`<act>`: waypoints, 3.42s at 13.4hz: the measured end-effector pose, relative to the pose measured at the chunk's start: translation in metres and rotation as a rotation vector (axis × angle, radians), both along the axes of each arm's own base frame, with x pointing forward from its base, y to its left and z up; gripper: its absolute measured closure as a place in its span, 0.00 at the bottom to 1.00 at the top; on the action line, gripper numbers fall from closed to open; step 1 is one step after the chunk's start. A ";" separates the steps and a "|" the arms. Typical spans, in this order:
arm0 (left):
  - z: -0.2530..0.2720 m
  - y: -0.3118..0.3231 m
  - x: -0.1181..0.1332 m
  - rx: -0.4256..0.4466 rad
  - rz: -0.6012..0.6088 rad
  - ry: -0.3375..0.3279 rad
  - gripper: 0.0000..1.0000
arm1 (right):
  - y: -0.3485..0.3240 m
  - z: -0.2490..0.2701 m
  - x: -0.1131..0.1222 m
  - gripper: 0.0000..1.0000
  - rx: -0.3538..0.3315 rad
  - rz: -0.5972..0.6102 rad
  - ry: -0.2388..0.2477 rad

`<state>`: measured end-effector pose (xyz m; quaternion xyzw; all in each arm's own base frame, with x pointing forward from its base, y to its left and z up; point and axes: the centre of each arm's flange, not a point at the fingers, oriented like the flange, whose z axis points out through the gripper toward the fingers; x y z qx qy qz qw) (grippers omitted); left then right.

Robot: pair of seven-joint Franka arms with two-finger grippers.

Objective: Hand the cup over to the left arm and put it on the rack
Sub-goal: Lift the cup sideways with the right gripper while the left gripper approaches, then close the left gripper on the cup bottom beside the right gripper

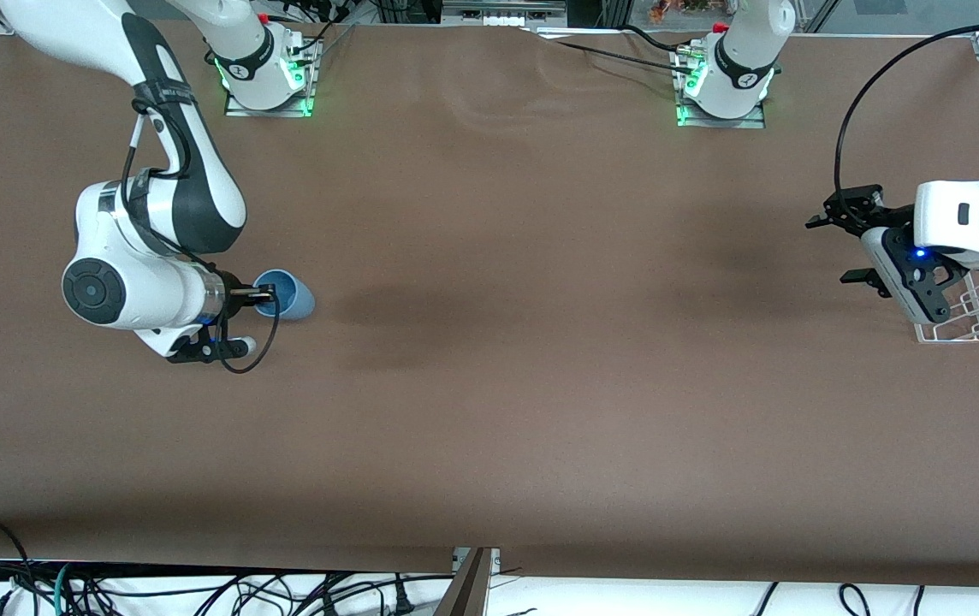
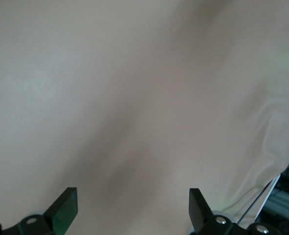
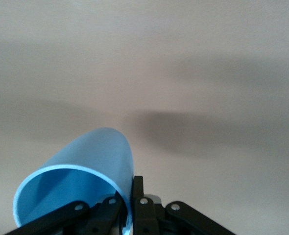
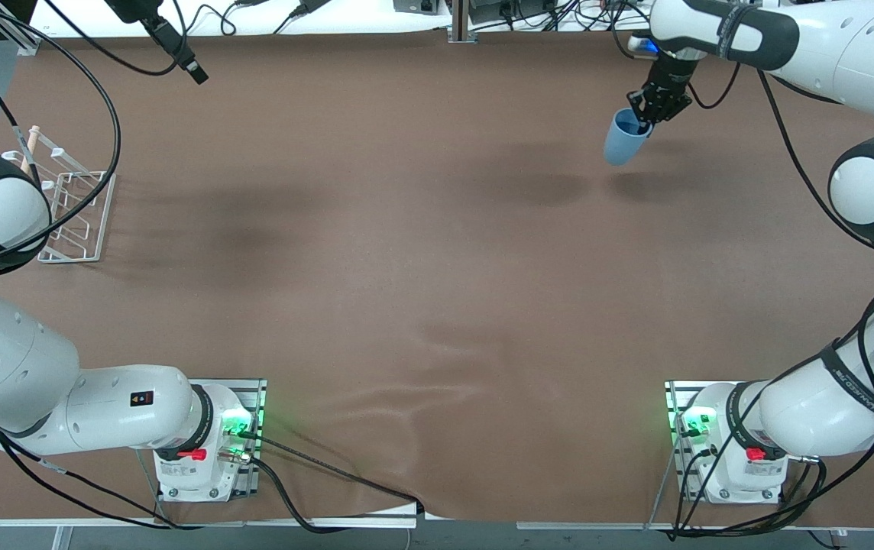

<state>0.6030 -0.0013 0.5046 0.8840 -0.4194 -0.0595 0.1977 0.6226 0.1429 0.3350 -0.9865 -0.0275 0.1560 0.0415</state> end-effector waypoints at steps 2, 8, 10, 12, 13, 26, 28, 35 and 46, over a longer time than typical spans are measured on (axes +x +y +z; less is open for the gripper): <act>-0.003 0.000 0.001 -0.054 -0.081 -0.033 0.00 | 0.028 0.015 -0.004 0.94 0.019 -0.066 0.031; -0.028 -0.026 -0.002 -0.324 -0.231 -0.084 0.00 | 0.095 0.052 -0.012 0.94 0.162 -0.340 0.147; -0.046 -0.037 0.000 -0.417 -0.223 -0.112 0.00 | 0.127 0.065 -0.018 0.94 0.195 -0.436 0.193; -0.064 -0.061 0.001 -0.487 -0.248 -0.149 0.00 | 0.155 0.078 -0.019 0.94 0.242 -0.556 0.259; -0.072 -0.077 0.001 -0.506 -0.265 -0.167 0.00 | 0.163 0.083 -0.016 0.94 0.274 -0.617 0.302; -0.103 -0.212 0.006 -0.665 -0.260 -0.369 0.00 | 0.244 0.094 0.010 0.94 0.455 -1.192 0.583; -0.101 -0.230 0.005 -0.655 -0.250 -0.394 0.00 | 0.246 0.093 0.011 0.94 0.462 -1.231 0.612; -0.088 -0.290 0.012 -0.577 -0.166 -0.455 0.00 | 0.256 0.094 0.013 0.94 0.450 -1.304 0.639; -0.098 -0.324 0.021 -0.574 -0.157 -0.475 0.00 | 0.258 0.094 0.013 0.94 0.449 -1.304 0.640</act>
